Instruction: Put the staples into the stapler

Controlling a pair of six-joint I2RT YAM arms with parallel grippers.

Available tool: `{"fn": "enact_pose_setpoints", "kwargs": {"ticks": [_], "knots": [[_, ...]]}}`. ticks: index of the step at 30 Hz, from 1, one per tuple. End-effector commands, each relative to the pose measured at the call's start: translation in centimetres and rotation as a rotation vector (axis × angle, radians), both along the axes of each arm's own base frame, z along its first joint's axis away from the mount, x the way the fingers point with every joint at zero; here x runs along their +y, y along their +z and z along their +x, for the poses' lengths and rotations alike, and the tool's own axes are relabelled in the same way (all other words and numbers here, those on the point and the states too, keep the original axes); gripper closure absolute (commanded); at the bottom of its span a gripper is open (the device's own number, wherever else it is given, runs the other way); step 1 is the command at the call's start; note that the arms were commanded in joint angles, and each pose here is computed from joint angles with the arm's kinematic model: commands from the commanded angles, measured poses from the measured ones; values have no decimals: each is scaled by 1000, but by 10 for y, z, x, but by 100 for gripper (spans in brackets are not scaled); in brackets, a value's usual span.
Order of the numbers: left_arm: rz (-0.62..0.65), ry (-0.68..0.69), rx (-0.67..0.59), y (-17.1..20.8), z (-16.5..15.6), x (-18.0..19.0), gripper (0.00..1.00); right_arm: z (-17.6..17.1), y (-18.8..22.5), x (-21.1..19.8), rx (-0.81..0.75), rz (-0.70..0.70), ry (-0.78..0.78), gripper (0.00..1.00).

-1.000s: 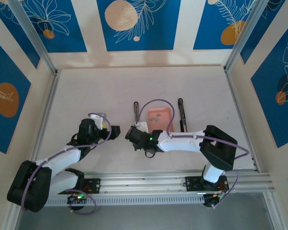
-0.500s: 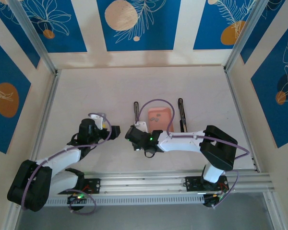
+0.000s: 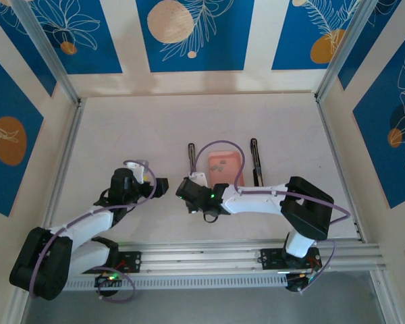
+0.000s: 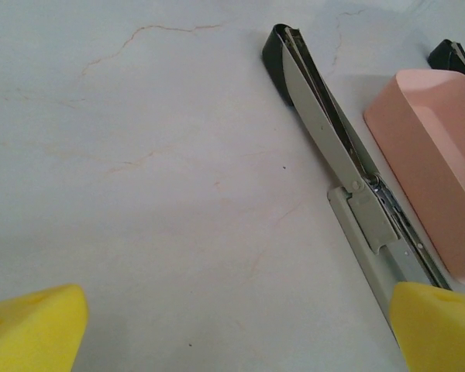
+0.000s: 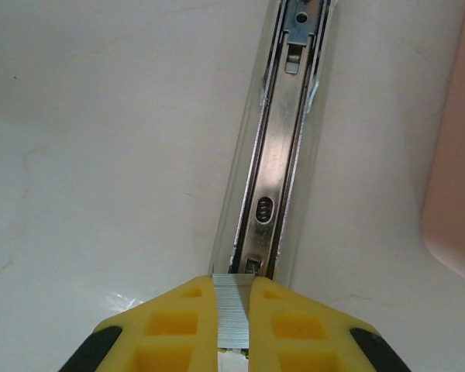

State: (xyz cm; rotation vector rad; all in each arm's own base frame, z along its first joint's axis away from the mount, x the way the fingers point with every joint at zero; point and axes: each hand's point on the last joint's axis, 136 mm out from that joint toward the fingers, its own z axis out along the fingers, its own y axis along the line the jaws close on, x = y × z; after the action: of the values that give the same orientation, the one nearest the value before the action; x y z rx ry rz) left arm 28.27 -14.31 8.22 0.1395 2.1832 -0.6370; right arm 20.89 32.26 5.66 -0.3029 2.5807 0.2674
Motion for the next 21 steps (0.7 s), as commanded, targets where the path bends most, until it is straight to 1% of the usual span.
{"fn": "enact_pose_setpoints", "kwargs": {"ticks": [1, 10, 21], "knots": [[-5, 15, 3, -1, -3, 2, 1, 1, 3, -5, -7, -15, -23, 87], [2, 17, 5, -3, -4, 3, 1, 2, 18, -4, -72, 6, -9, 87], [-5, 16, 6, -2, -4, 2, 1, 2, 8, -7, -31, -11, -23, 87]]}}
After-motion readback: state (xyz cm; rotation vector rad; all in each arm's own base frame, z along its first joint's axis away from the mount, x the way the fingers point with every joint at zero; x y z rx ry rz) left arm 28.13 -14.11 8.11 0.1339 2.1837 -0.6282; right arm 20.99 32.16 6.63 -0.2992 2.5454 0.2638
